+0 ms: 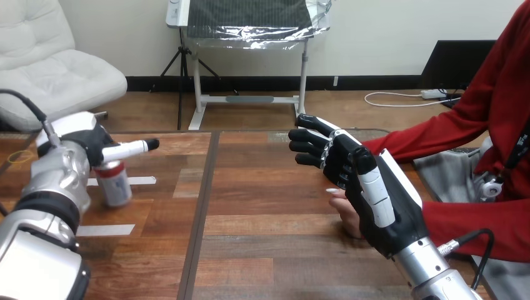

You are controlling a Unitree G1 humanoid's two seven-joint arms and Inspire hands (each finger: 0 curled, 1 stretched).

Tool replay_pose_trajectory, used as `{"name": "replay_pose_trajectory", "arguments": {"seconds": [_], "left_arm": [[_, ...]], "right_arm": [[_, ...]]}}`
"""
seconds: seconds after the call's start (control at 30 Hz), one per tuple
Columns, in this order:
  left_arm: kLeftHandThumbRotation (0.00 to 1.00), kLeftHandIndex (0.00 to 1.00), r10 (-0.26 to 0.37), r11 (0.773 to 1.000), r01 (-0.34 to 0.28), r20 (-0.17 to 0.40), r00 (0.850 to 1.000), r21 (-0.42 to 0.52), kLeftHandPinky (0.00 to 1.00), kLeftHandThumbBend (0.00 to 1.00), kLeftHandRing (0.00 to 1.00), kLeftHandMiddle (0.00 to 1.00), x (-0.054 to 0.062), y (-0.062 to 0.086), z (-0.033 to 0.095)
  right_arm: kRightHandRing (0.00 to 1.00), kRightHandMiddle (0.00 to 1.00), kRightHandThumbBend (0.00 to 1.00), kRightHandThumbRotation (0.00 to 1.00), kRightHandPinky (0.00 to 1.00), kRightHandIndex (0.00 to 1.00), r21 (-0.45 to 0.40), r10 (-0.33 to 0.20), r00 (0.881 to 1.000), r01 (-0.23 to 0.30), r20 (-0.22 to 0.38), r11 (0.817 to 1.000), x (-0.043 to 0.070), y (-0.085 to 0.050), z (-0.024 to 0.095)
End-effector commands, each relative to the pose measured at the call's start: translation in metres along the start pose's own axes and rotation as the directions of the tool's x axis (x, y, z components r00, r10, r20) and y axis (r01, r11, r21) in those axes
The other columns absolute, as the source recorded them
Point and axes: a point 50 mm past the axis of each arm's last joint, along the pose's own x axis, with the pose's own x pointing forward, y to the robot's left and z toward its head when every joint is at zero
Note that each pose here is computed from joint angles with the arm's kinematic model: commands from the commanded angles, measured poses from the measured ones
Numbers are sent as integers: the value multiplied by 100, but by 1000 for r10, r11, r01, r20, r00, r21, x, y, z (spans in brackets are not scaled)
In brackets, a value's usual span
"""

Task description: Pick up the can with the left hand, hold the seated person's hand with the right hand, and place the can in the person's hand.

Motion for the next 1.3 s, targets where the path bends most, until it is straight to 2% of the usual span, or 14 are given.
{"name": "replay_pose_trajectory", "arguments": {"seconds": [0.0,0.23,0.4,0.83,1.27], "left_arm": [[100,72,12,1000,-12,51,999,14,34,80,50,58,-1,9,16],[100,74,2,1000,-4,53,999,30,41,79,60,67,-1,8,16],[100,73,-3,999,1,52,999,41,47,79,64,70,-1,8,17],[100,69,-14,998,11,54,998,64,49,78,64,68,-1,8,19],[100,71,-11,997,6,56,998,83,53,79,67,72,-1,9,21]], "right_arm": [[84,84,79,100,83,86,-18,12,995,-11,99,1000,17,-3,18],[84,84,80,100,83,86,-18,16,995,-14,100,1000,17,-2,18],[84,84,80,100,83,86,-19,18,995,-16,100,1000,17,-3,18],[83,83,81,100,83,86,-22,14,995,-12,97,1000,17,-3,19],[83,83,81,100,83,85,-19,19,995,-17,96,1000,18,-3,19]]}}
